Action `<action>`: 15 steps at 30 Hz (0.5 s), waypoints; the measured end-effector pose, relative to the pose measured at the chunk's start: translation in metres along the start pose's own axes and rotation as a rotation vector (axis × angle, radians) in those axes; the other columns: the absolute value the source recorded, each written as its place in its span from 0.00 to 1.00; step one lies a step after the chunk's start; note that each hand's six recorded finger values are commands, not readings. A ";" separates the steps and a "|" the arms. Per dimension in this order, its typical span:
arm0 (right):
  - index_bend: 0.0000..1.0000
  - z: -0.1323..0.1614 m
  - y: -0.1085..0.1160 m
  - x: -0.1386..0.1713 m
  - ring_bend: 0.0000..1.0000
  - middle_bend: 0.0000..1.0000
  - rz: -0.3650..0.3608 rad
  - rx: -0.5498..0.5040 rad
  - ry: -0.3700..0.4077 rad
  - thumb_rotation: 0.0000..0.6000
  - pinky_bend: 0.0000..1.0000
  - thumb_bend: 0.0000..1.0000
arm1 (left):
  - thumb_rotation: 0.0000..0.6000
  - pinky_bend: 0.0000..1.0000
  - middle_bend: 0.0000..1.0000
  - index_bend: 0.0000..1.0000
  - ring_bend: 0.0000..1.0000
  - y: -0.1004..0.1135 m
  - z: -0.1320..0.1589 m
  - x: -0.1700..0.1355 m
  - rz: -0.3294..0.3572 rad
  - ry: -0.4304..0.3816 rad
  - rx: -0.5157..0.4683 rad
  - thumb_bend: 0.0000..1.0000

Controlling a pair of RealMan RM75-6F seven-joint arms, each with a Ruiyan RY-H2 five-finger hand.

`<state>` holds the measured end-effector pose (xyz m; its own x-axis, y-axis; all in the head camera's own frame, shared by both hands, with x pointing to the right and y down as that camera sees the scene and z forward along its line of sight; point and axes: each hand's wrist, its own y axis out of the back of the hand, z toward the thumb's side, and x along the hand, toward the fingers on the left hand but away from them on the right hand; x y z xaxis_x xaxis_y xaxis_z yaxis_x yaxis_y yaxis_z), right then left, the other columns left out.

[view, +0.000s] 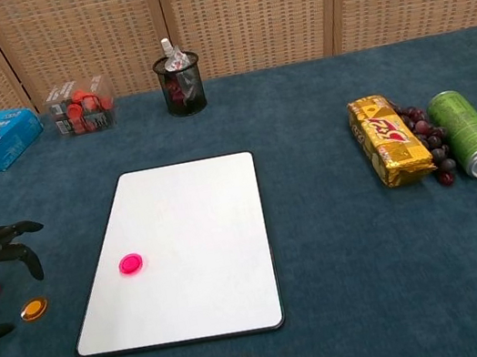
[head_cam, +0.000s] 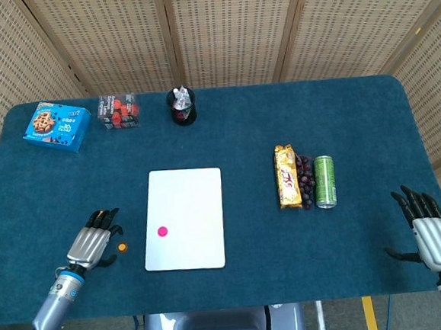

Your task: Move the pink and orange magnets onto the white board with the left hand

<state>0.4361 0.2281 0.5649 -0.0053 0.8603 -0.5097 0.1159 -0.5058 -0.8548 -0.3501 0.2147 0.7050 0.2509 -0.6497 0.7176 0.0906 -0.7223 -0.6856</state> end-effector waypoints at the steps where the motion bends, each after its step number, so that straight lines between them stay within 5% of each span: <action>1: 0.05 0.000 0.000 0.000 0.00 0.00 0.000 0.000 0.000 1.00 0.00 0.10 | 1.00 0.00 0.00 0.34 0.00 0.000 0.001 0.001 0.000 0.000 0.001 0.29; 15: 0.05 -0.001 0.000 0.000 0.00 0.00 0.004 -0.001 -0.004 1.00 0.00 0.10 | 1.00 0.00 0.00 0.40 0.00 -0.007 0.009 0.006 -0.012 -0.004 0.017 0.31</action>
<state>0.4367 0.2283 0.5651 -0.0089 0.8579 -0.5137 0.1168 -0.5093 -0.8526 -0.3409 0.2178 0.7125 0.2535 -0.6398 0.7255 0.1096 -0.7262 -0.6787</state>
